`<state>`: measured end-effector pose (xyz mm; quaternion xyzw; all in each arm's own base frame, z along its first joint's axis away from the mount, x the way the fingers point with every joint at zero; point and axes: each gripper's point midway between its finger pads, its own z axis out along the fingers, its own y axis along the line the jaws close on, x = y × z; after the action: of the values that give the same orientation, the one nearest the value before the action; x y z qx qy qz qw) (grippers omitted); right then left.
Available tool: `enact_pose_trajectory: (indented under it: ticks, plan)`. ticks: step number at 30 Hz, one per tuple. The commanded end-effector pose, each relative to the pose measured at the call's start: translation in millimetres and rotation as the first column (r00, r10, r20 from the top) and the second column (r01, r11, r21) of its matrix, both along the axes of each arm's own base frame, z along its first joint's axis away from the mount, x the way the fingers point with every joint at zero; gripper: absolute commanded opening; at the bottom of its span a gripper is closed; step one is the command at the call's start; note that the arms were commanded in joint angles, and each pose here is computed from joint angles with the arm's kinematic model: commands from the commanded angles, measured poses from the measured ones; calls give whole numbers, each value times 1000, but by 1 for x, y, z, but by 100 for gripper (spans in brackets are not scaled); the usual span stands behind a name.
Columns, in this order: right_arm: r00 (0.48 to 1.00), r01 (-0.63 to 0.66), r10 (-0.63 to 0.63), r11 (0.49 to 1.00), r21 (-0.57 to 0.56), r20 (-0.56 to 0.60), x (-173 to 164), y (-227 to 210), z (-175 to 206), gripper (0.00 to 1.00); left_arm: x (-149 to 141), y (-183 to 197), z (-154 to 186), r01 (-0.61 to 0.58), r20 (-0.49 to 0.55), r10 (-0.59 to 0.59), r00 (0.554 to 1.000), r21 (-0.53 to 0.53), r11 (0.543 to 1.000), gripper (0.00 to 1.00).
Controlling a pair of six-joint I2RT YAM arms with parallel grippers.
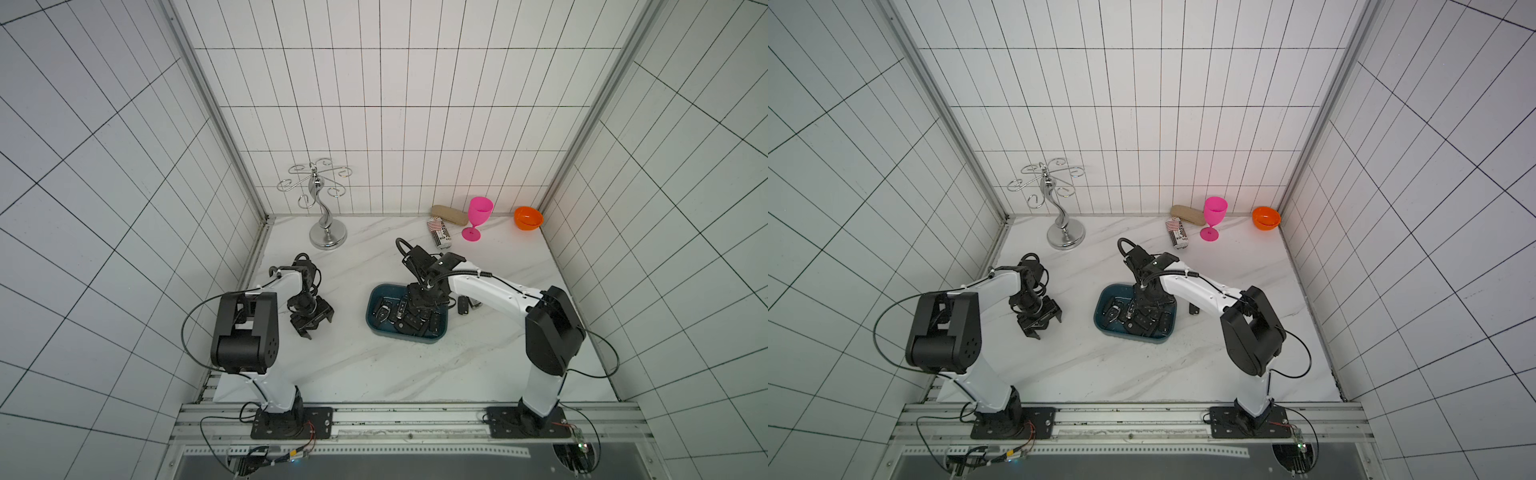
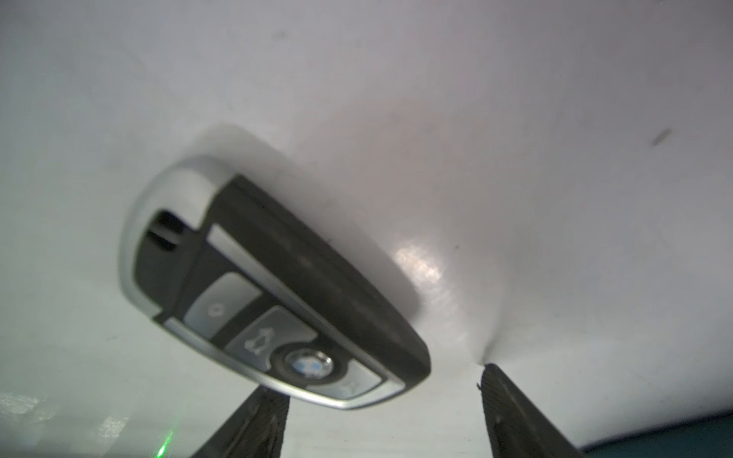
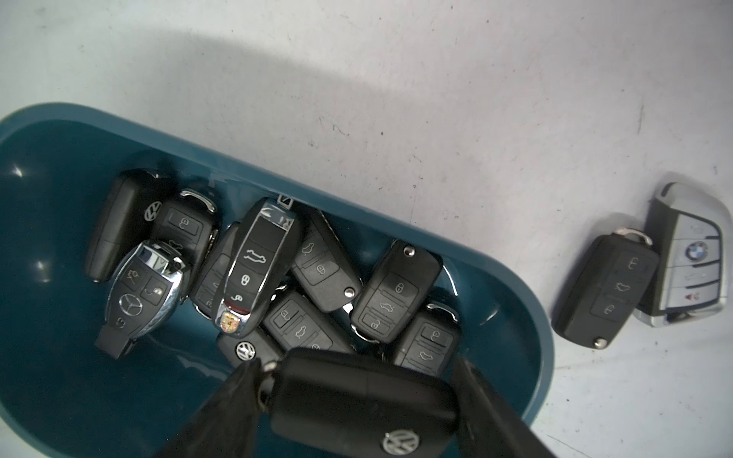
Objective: Place the car key into the storage box
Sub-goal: Pick up the car key from the center of the board.
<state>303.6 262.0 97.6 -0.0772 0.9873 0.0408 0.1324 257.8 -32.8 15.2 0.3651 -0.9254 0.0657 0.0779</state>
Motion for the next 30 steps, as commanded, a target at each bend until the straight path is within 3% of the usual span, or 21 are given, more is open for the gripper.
enact_pose_trajectory:
  ticks: [1,19,30]
  plan:
    - [1000,-6,5,1000,-28,-22,-10,-6,-9,31,17,10,-20,-75,58,72,996,41,996,70]
    - [1000,-14,13,1000,-25,-22,-18,-12,-15,31,39,32,-27,-239,54,237,970,41,970,67]
    - [999,-21,20,999,-25,-40,-15,-7,-23,32,23,28,-36,-225,32,224,974,26,974,35]
